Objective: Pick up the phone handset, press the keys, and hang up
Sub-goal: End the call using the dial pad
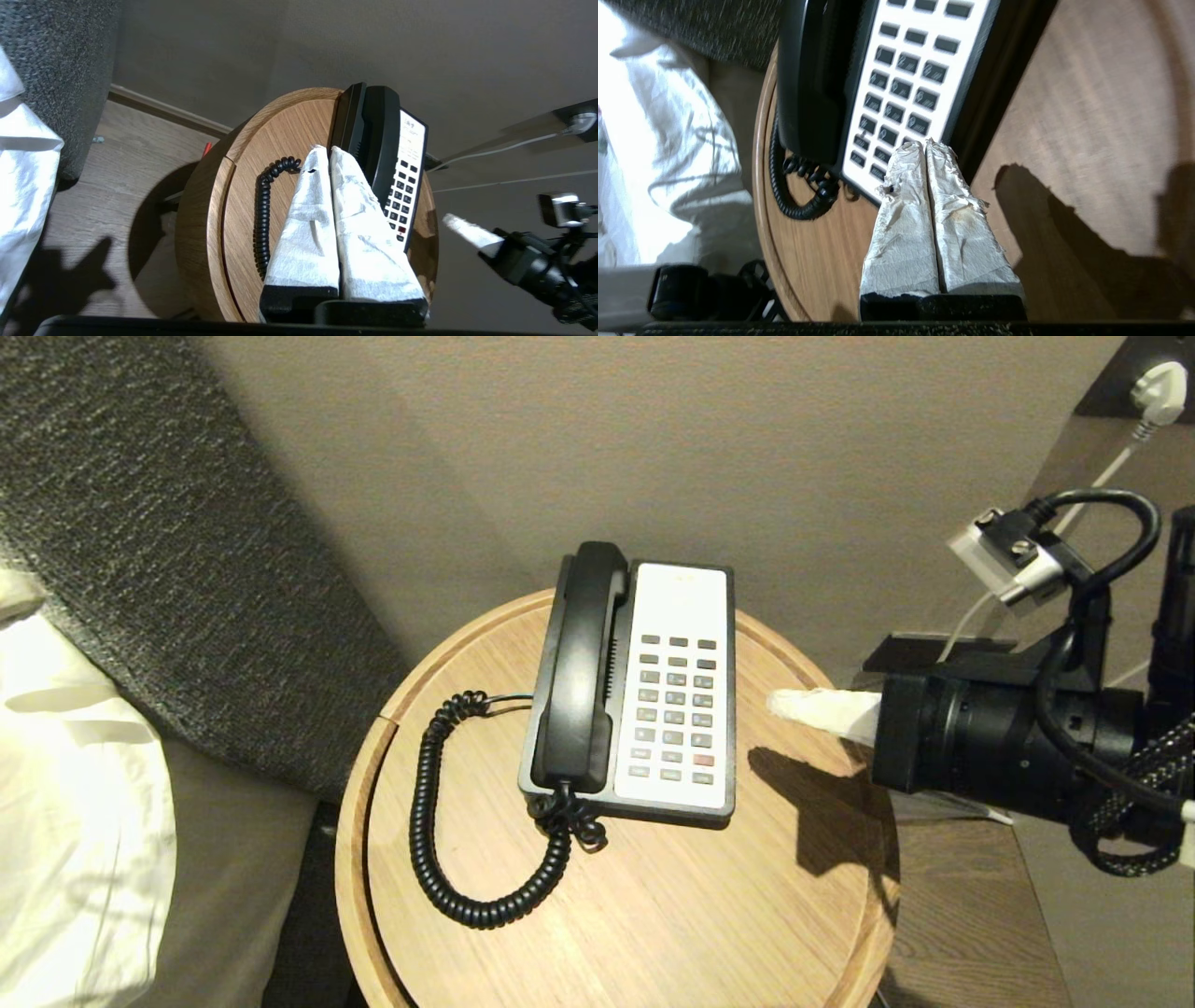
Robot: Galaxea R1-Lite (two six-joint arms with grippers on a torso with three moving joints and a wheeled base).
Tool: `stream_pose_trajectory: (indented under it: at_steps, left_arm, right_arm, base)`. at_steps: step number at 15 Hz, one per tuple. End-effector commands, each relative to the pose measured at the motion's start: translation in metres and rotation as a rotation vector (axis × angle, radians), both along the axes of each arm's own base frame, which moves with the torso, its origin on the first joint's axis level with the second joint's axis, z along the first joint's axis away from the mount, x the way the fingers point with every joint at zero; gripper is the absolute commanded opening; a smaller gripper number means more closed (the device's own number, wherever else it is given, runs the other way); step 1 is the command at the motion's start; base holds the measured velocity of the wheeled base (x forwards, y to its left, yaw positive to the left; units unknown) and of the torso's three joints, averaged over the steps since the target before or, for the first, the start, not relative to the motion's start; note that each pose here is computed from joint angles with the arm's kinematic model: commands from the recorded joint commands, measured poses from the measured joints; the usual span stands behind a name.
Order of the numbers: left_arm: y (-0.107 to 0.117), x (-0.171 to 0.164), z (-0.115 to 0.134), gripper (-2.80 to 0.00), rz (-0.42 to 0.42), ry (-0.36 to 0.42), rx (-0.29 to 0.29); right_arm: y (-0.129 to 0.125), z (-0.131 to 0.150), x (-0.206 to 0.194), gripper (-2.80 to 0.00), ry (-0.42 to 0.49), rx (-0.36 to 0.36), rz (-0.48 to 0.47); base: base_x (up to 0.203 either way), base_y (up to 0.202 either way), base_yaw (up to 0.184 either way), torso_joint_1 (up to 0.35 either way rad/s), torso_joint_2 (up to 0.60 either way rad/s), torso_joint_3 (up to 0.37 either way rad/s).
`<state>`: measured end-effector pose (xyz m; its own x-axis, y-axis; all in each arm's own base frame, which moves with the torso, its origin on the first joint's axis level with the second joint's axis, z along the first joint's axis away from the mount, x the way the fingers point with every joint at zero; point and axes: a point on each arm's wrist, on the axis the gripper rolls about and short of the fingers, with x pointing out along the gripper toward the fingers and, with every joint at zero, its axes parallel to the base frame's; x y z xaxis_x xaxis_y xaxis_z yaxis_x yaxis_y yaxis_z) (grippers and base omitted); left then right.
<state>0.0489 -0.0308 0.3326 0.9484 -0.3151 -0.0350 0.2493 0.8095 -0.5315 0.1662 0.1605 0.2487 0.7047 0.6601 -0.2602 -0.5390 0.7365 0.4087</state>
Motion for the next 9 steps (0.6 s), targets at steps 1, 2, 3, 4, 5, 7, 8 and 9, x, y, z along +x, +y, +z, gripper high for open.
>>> stream_pose_trajectory:
  at_steps: [1,2,3,4,5,7,8,9]
  left_arm:
    - [0.007,-0.008,0.0,-2.8,0.005,-0.019,-0.024]
    - [0.007,-0.007,-0.001,-2.8,0.005,-0.015,-0.021]
    - [0.007,-0.007,-0.001,-2.8,0.009,-0.013,-0.023]
    - [0.006,-0.006,-0.001,-2.8,0.01,-0.008,-0.028]
    - [0.006,-0.006,-0.001,-2.8,0.006,-0.008,-0.029]
    - [0.006,-0.006,-0.001,-2.8,0.002,-0.009,-0.032]
    - [0.006,-0.007,-0.001,-2.8,0.001,-0.008,-0.031]
    - [0.006,-0.006,-0.002,-2.8,0.001,-0.005,-0.033]
  right_arm:
    - [0.007,-0.007,0.003,-2.8,0.022,-0.019,0.014]
    - [0.008,-0.009,0.004,-2.8,0.028,-0.024,0.014]
    - [0.009,-0.01,0.005,-2.8,0.031,-0.027,0.015]
    - [0.01,-0.012,0.006,-2.8,0.037,-0.033,0.015]
    - [0.01,-0.017,0.006,-2.8,0.047,-0.045,0.016]
    - [0.011,-0.018,0.007,-2.8,0.052,-0.049,0.015]
    - [0.011,-0.018,0.007,-2.8,0.052,-0.048,0.015]
    - [0.01,-0.018,0.005,-2.8,0.055,-0.044,0.019]
  base:
    - [0.0,0.0,0.0,0.0,0.0,0.0]
    - [0.0,0.0,0.0,0.0,0.0,0.0]
    - [0.0,0.0,0.0,0.0,0.0,0.0]
    - [0.0,0.0,0.0,0.0,0.0,0.0]
    - [0.0,0.0,0.0,0.0,0.0,0.0]
    - [0.0,0.0,0.0,0.0,0.0,0.0]
    - [0.0,0.0,0.0,0.0,0.0,0.0]
    - [0.0,0.0,0.0,0.0,0.0,0.0]
